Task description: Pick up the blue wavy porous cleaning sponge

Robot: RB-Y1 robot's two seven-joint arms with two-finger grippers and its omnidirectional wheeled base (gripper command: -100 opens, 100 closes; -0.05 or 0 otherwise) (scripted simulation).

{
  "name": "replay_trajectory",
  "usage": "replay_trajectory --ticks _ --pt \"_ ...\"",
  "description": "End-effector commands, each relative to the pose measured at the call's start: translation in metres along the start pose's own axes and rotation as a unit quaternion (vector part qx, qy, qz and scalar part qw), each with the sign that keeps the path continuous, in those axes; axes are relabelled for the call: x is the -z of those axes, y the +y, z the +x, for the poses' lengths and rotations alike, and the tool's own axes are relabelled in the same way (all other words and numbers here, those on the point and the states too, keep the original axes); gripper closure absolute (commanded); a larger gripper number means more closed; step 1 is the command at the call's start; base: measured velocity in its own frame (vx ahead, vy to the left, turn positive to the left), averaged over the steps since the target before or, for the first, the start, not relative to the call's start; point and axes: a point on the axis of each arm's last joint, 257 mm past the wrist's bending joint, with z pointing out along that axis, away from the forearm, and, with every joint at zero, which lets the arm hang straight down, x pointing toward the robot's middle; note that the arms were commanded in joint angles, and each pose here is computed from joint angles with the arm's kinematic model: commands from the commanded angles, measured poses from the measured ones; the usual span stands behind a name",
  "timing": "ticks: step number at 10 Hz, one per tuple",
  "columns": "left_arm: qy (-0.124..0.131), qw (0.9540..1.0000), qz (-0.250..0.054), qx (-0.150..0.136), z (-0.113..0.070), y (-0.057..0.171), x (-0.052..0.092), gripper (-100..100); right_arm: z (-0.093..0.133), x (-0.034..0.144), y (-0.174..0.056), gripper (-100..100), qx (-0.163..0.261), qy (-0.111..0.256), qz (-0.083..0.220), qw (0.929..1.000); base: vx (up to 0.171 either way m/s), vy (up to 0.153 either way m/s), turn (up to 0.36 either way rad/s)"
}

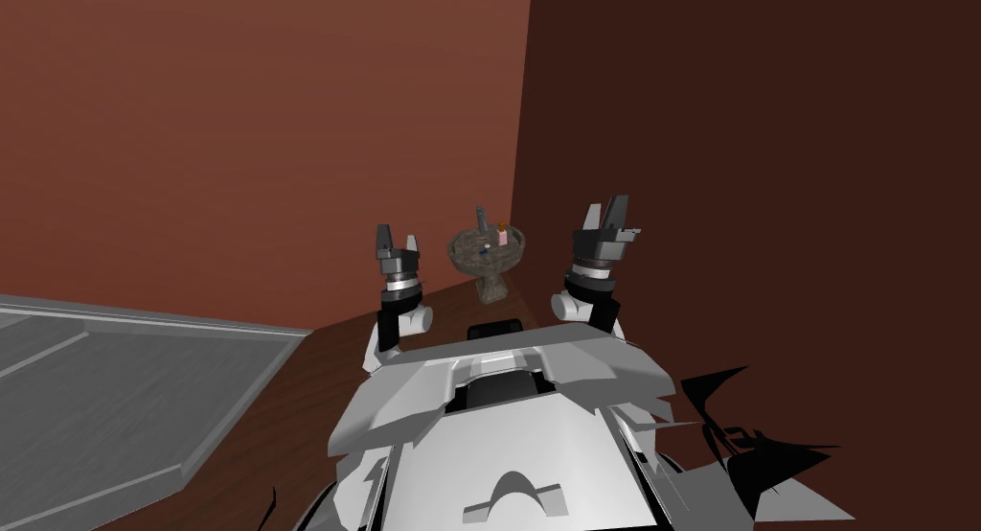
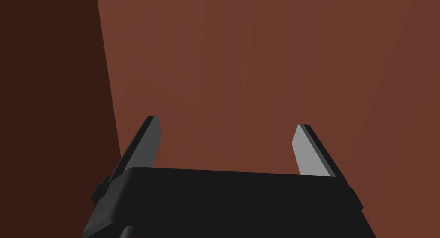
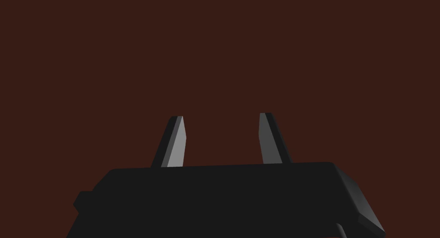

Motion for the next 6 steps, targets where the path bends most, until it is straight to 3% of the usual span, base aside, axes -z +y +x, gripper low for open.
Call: replay_trajectory --ticks 1,6 --pt "0.004 0.9999 -0.014 0.008 0.003 0.009 -0.002 -100 0.000 0.000 0.000 0 0.000 0.000 0.000 1.0000 -0.040 -0.014 0.010" --pt "0.024 0.9954 -0.074 0.056 0.023 0.065 -0.023 -100 0.000 0.000 0.000 0 0.000 0.000 0.000 1.0000 -0.036 -0.027 0.021"
